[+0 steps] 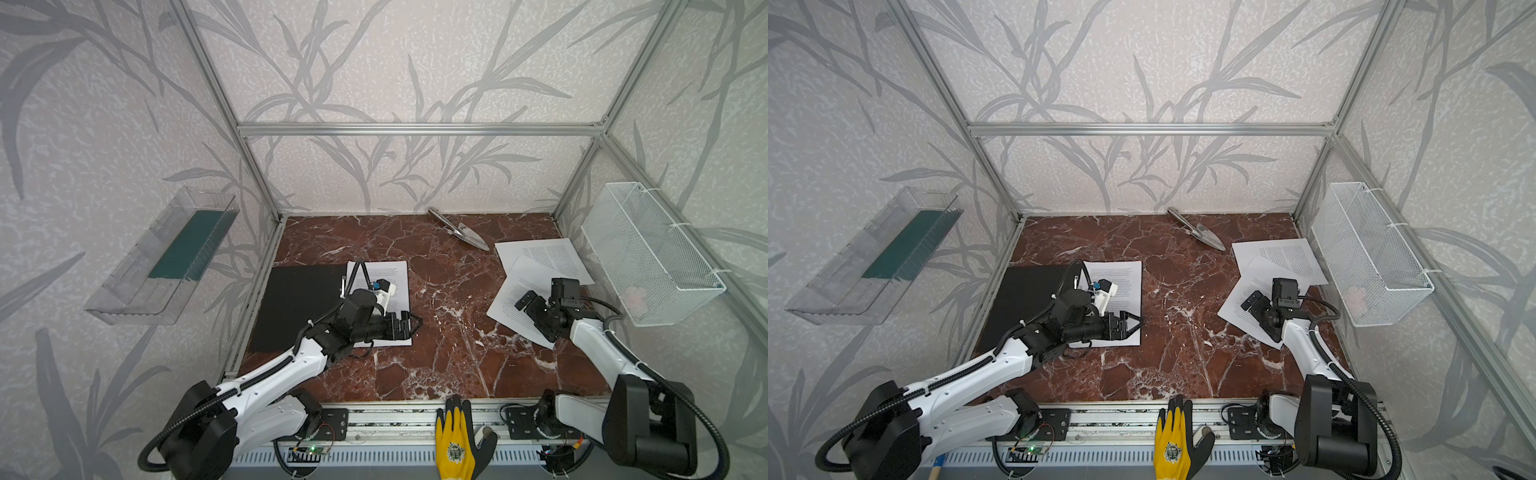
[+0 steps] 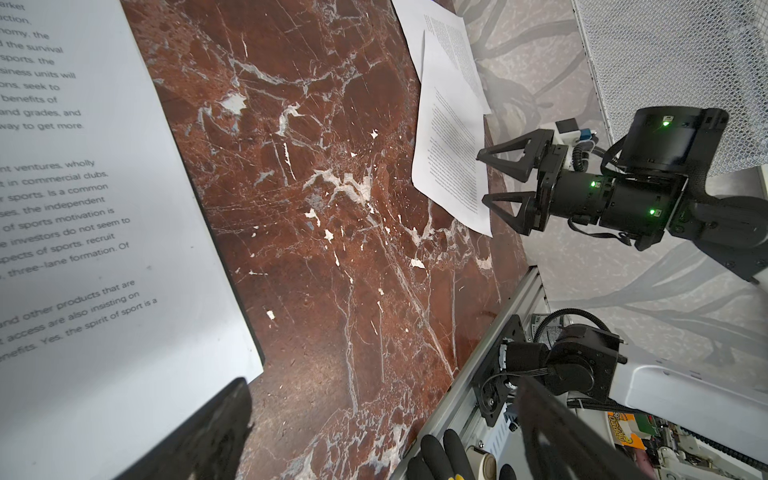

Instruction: Put the files into the folder

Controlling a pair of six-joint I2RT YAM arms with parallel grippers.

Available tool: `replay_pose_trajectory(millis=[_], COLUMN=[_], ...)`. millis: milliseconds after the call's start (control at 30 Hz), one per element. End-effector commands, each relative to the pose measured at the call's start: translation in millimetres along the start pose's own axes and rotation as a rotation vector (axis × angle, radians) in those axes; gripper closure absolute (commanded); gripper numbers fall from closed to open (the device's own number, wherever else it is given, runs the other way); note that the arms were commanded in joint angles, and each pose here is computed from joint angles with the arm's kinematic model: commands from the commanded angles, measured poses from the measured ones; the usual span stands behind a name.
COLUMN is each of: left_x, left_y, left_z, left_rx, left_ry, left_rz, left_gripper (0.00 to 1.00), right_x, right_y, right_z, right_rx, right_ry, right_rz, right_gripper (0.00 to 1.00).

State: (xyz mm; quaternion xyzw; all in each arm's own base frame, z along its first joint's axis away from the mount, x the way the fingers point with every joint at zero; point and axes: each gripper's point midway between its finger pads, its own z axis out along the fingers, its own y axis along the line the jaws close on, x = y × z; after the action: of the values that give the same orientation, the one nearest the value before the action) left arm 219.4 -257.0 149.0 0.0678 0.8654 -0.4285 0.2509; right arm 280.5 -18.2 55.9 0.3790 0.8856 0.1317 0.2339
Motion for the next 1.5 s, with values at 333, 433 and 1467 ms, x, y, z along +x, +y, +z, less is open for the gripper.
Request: replay_pose_trajectory(millis=[333, 433, 1467], left_x=[0.5, -0.2, -6.2], left_y=[-0.2, 0.1, 12.5], left_z=[2.6, 2.2, -3.2], left_rx=[0.007, 0.004, -0.061], left_ry=[-0.003, -0.005, -0.067], left_rz=[0.009, 0.011, -0.037], left_gripper=[0.01, 0.01, 0.01], right_x=[42.3, 57.6, 36.1], right_y=[4.1, 17.8, 135.2], right_z=[20.3, 25.1, 40.1], right_rx=[-0.018, -0.029, -0.1], right_ry=[0.097, 0.1, 0.171], right_rz=[-0.052, -0.079, -0.359], right_gripper=[0.01, 0.01, 0.01])
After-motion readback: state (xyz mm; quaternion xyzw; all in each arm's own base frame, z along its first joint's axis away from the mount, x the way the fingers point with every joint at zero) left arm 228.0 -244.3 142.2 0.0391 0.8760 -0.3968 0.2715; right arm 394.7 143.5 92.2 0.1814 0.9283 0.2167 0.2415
